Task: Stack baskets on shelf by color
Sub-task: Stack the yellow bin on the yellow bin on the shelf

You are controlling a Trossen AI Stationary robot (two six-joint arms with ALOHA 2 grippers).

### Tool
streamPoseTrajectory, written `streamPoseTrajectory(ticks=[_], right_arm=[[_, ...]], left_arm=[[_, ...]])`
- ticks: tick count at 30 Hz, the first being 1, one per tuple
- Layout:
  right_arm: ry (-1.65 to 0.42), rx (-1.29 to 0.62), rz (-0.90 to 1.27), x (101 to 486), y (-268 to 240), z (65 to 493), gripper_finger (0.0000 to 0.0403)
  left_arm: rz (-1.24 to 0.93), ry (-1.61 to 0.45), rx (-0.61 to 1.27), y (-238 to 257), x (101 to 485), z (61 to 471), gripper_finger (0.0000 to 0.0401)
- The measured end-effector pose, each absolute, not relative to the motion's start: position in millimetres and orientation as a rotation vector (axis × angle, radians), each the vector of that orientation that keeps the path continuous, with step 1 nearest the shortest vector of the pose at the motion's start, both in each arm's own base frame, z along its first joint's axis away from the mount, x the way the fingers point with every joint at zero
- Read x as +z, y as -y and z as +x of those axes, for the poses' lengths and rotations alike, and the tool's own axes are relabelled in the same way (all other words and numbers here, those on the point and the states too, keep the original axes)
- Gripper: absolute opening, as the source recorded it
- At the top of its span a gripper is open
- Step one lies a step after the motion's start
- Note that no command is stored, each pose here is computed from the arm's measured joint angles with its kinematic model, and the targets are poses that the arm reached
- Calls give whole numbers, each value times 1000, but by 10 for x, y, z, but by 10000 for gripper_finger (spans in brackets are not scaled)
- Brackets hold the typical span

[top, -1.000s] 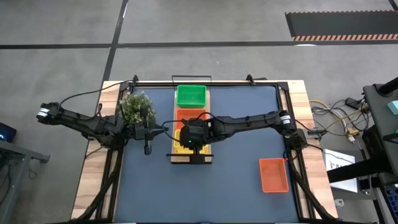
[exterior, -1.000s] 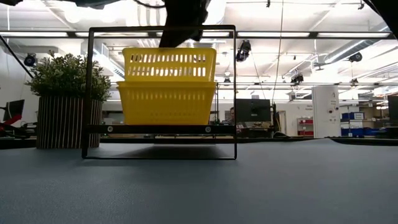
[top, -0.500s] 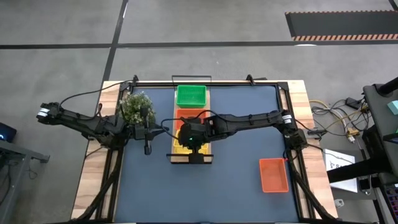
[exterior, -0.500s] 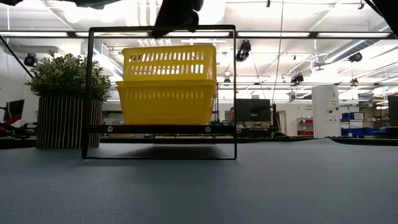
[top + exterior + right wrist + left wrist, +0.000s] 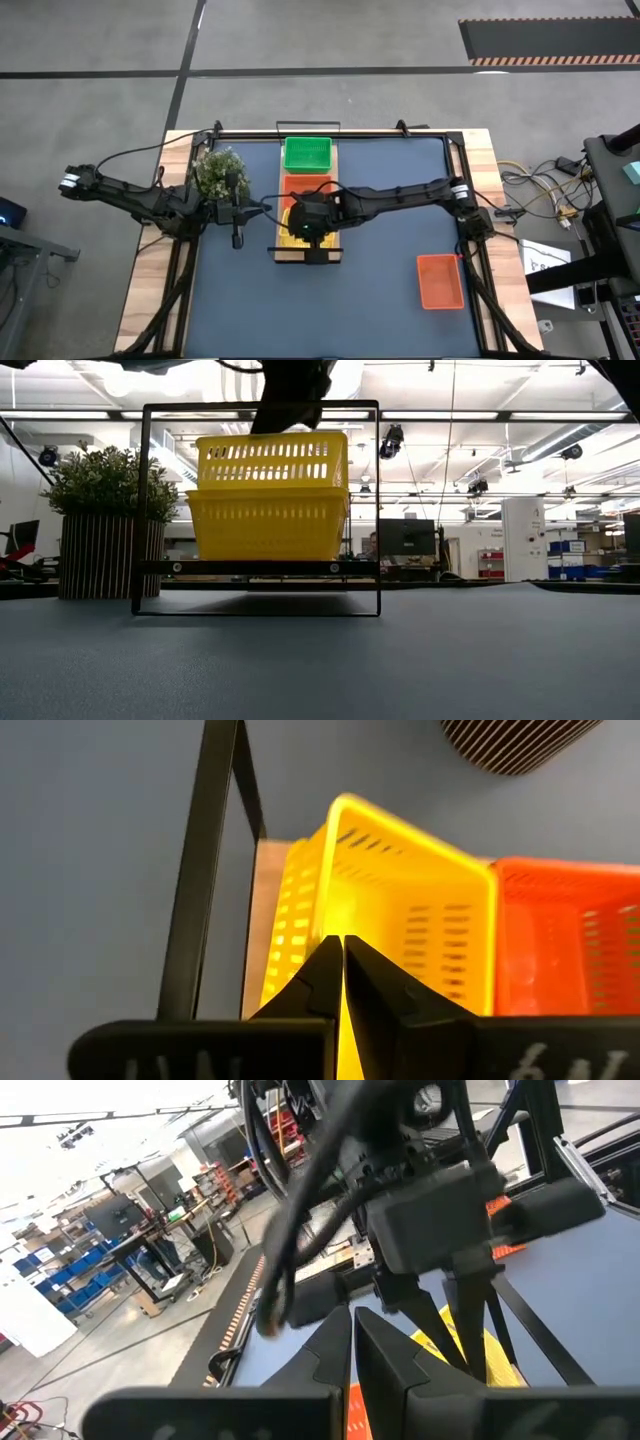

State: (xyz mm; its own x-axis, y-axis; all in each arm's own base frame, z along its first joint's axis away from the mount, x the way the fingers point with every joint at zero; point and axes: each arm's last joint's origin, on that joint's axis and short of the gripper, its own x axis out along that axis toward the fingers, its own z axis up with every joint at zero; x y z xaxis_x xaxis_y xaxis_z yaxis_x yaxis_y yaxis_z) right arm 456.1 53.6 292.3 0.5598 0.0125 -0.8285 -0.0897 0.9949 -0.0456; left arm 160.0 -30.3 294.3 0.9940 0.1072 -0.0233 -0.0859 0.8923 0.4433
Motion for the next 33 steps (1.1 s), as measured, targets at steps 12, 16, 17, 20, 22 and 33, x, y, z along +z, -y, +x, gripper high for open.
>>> streamPoseTrajectory(ticks=[12, 16, 17, 20, 22, 33], right_arm=[[-948, 49, 0, 3048, -474, 4548, 17], [-986, 40, 44, 3027, -407, 4526, 47], [-988, 56, 64, 3026, -396, 4528, 56], [-993, 99, 121, 3027, -375, 4529, 84], [-998, 104, 140, 3025, -357, 4528, 100], [-1063, 89, 145, 2831, -307, 4508, 139]], left_arm=[[457, -47, 100, 303, 2944, 1600, 2], [457, -47, 100, 303, 2943, 1600, 2], [457, -47, 100, 303, 2944, 1600, 2], [457, -47, 100, 303, 2944, 1600, 2], [457, -47, 100, 303, 2944, 1600, 2], [458, -48, 100, 304, 2941, 1603, 2]])
